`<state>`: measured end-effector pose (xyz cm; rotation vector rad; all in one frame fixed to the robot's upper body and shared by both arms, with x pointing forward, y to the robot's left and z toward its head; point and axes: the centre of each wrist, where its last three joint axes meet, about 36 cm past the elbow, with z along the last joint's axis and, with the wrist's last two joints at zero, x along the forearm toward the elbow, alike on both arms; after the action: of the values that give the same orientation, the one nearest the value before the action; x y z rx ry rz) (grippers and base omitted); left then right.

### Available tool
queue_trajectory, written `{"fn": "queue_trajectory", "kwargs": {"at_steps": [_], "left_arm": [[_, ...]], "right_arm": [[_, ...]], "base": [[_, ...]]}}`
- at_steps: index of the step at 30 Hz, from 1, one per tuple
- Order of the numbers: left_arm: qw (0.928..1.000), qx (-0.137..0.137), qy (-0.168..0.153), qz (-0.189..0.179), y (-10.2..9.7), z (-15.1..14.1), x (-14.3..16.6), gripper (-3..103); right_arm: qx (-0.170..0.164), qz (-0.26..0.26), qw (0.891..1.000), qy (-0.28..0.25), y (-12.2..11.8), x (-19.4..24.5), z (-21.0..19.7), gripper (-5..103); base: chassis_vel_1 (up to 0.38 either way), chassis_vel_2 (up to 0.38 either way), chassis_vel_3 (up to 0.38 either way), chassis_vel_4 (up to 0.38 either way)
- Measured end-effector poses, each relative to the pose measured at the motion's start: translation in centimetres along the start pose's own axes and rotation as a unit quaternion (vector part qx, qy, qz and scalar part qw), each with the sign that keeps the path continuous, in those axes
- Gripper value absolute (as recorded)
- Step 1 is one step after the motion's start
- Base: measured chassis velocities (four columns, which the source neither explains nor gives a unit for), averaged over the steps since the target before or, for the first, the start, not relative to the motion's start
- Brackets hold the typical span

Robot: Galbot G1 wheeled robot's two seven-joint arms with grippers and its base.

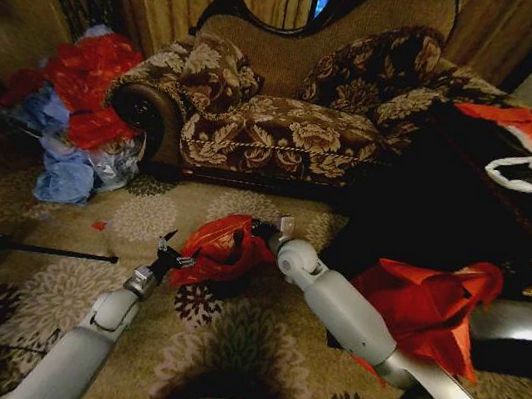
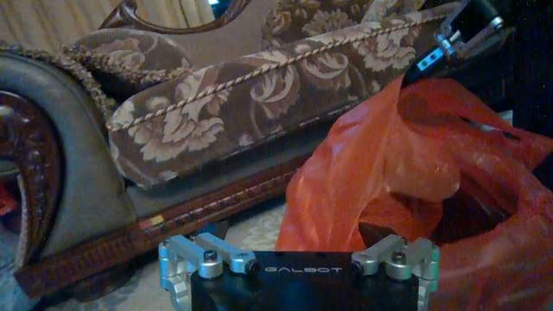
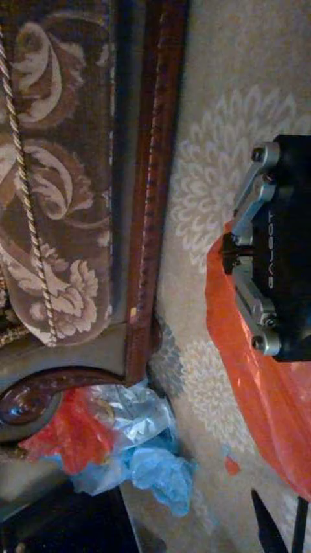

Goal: Place a garbage bag over the trash bin.

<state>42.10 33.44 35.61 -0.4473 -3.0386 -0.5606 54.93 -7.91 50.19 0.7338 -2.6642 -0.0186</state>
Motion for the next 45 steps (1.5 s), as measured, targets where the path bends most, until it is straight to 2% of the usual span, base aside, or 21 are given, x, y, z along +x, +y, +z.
{"fn": "queue_trajectory", "kwargs": {"at_steps": [3, 6, 8, 9, 13, 14, 18, 19, 24, 28, 30, 32, 34, 36, 37, 40, 43, 45], "left_arm": [[1.0000, -0.001, -0.006, 0.003, -0.1, -0.5, -0.7, 103], [0.9999, -0.002, -0.011, 0.002, -0.1, -0.9, -1.2, 101], [0.9998, 0.000, -0.019, -0.009, -0.2, -1.3, -1.9, 93], [0.9998, 0.000, -0.019, -0.009, -0.2, -1.3, -1.9, 93], [0.9998, 0.004, -0.019, -0.010, 0.0, -1.4, -2.4, 78], [0.9998, 0.004, -0.019, -0.010, 0.0, -1.4, -2.4, 78], [0.9997, 0.007, -0.020, -0.011, 0.1, -1.4, -2.2, 66], [0.9997, 0.007, -0.021, -0.012, 0.1, -1.5, -2.2, 66], [0.9996, 0.011, -0.020, -0.014, 0.4, -1.6, -1.8, 50], [0.9996, 0.011, -0.020, -0.015, 0.5, -1.6, -1.7, 43], [0.9996, 0.013, -0.020, -0.014, 0.4, -1.6, -1.7, 34], [0.9996, 0.015, -0.020, -0.013, 0.3, -1.6, -1.8, 34], [0.9995, 0.022, -0.019, -0.012, 0.2, -1.8, -1.9, 23], [0.9995, 0.023, -0.019, -0.011, 0.1, -1.8, -1.9, 23], [0.9995, 0.025, -0.019, -0.011, 0.1, -1.8, -1.9, 15], [0.9995, 0.025, -0.018, -0.011, 0.1, -1.8, -1.9, 11], [0.9994, 0.027, -0.015, -0.013, 0.1, -1.8, -1.6, 1], [0.9993, 0.029, -0.015, -0.015, 0.2, -1.9, -1.6, 0]], "right_arm": [[0.002, 0.000, 1.000, -0.003, 0.2, -0.1, 0.2, 0], [0.004, -0.001, 1.000, -0.004, 0.3, -0.1, 0.3, 0], [0.005, -0.002, 1.000, -0.005, 0.3, -0.2, 0.4, 0], [0.005, -0.002, 1.000, -0.005, 0.3, -0.2, 0.4, 0], [0.006, -0.005, 1.000, -0.006, 0.7, -0.3, 0.4, 0], [0.006, -0.005, 1.000, -0.006, 0.7, -0.3, 0.4, 0], [0.009, -0.004, 1.000, -0.006, 0.7, -0.3, 0.6, 0], [0.009, -0.002, 1.000, -0.007, 0.6, -0.4, 0.6, 0], [0.012, 0.008, 1.000, -0.009, -0.1, -0.3, 0.7, 0], [0.015, 0.015, 1.000, -0.009, -0.7, -0.4, 0.8, 0], [0.017, 0.019, 1.000, -0.009, -1.2, -0.6, 0.8, 0], [0.017, 0.019, 1.000, -0.009, -1.3, -0.6, 0.8, 0], [0.016, 0.015, 1.000, -0.009, -1.5, -0.4, 0.8, 0], [0.014, 0.013, 1.000, -0.009, -1.4, -0.3, 0.8, 0], [0.012, 0.009, 1.000, -0.010, -1.2, -0.2, 0.8, 0], [0.010, 0.003, 1.000, -0.012, -1.0, 0.0, 0.6, 0], [0.009, 0.001, 1.000, -0.015, -1.1, 0.0, 0.6, 0], [0.010, 0.001, 1.000, -0.016, -1.2, 0.0, 0.7, 0]], "base": [[0.000, 0.000, 0.000, 0.000], [0.000, 0.000, 0.000, 0.000], [0.000, 0.000, 0.000, 0.000], [0.000, 0.000, 0.000, 0.000], [0.000, 0.000, 0.000, 0.000], [0.000, 0.000, 0.000, 0.000], [0.000, 0.000, 0.000, 0.000], [0.000, 0.000, 0.000, 0.000], [0.000, 0.000, 0.000, 0.000], [0.000, 0.000, 0.000, 0.000], [0.000, 0.000, 0.000, 0.000], [0.000, 0.000, 0.000, 0.000], [0.000, 0.000, 0.000, 0.000], [0.000, 0.000, 0.000, 0.000], [0.000, 0.000, 0.000, 0.000], [0.000, 0.000, 0.000, 0.000], [0.000, 0.000, 0.000, 0.000], [0.000, 0.000, 0.000, 0.000]]}}
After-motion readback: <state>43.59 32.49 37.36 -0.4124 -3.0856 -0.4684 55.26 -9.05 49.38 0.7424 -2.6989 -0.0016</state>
